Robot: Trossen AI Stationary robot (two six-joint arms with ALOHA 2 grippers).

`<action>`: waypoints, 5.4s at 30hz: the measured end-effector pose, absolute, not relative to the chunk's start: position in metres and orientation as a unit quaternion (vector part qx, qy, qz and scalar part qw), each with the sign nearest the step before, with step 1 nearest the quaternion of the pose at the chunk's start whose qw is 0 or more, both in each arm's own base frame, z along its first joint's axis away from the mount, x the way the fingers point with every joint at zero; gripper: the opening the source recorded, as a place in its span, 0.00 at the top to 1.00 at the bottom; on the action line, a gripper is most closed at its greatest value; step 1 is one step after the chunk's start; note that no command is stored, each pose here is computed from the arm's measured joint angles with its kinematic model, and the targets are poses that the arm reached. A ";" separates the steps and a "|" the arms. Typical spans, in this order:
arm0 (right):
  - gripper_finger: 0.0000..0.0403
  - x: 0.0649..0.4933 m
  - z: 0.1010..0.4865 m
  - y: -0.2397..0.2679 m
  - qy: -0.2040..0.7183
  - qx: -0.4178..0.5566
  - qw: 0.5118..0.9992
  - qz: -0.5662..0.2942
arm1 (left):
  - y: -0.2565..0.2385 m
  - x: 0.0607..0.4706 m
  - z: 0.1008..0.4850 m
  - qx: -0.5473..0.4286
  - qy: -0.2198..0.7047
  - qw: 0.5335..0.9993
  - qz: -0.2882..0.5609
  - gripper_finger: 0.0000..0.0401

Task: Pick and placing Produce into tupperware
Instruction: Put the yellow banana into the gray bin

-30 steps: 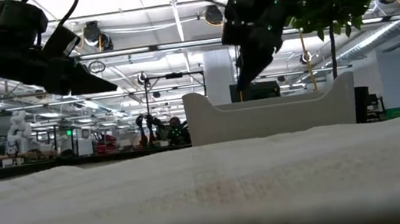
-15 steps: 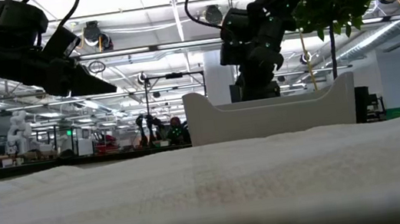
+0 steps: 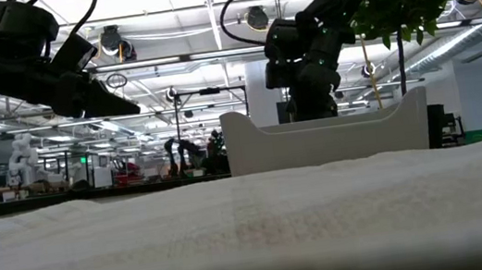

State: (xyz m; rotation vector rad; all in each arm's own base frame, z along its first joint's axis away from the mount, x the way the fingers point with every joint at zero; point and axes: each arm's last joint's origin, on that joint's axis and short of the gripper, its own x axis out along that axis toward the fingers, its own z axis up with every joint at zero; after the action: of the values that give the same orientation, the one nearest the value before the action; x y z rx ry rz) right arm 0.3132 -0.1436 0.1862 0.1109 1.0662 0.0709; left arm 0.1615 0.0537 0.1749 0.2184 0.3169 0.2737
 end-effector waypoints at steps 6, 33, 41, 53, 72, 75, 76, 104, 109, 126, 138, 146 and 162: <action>0.79 0.313 0.186 -0.144 0.508 0.064 0.859 0.026 | 0.054 0.162 0.175 0.107 0.157 0.972 0.136 0.94; 0.43 0.310 0.175 -0.141 0.507 0.055 0.860 0.026 | 0.054 0.161 0.174 0.102 0.160 0.972 0.136 0.94; 0.43 0.312 0.176 -0.142 0.502 0.039 0.864 0.017 | 0.054 0.161 0.174 0.102 0.160 0.972 0.136 0.94; 0.43 0.318 0.158 -0.141 0.521 0.036 0.853 0.015 | 0.053 0.161 0.173 0.101 0.167 0.972 0.134 0.94; 0.43 0.311 0.138 -0.137 0.526 0.051 0.849 0.010 | 0.053 0.161 0.172 0.101 0.171 0.971 0.134 0.94; 0.43 0.309 0.136 -0.136 0.532 0.050 0.845 0.013 | 0.053 0.161 0.172 0.101 0.170 0.971 0.134 0.94; 0.43 0.309 0.136 -0.136 0.531 0.048 0.846 0.014 | 0.053 0.161 0.172 0.101 0.170 0.971 0.134 0.94; 0.65 0.322 0.157 -0.142 0.506 0.018 0.862 0.020 | 0.053 0.161 0.172 0.100 0.170 0.971 0.134 0.94; 0.69 0.329 0.172 -0.145 0.502 0.013 0.864 0.023 | 0.053 0.161 0.172 0.100 0.170 0.971 0.134 0.94; 0.67 0.351 0.227 -0.144 0.485 -0.036 0.872 0.049 | 0.053 0.160 0.171 0.099 0.174 0.971 0.134 0.94; 0.66 0.350 0.266 -0.104 0.461 -0.096 0.876 0.103 | 0.053 0.160 0.171 0.098 0.174 0.971 0.134 0.94; 0.66 0.341 0.279 -0.084 0.467 -0.104 0.869 0.126 | 0.053 0.160 0.171 0.098 0.174 0.971 0.134 0.94; 0.66 0.333 0.272 -0.045 0.528 -0.125 0.815 0.205 | 0.053 0.160 0.171 0.098 0.174 0.971 0.134 0.94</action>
State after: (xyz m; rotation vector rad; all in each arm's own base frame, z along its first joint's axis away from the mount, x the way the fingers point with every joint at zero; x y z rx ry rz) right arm 0.3326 -0.0446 0.2717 -0.2657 1.1263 0.4381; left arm 0.1604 0.0533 0.1713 0.1973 0.3514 0.2709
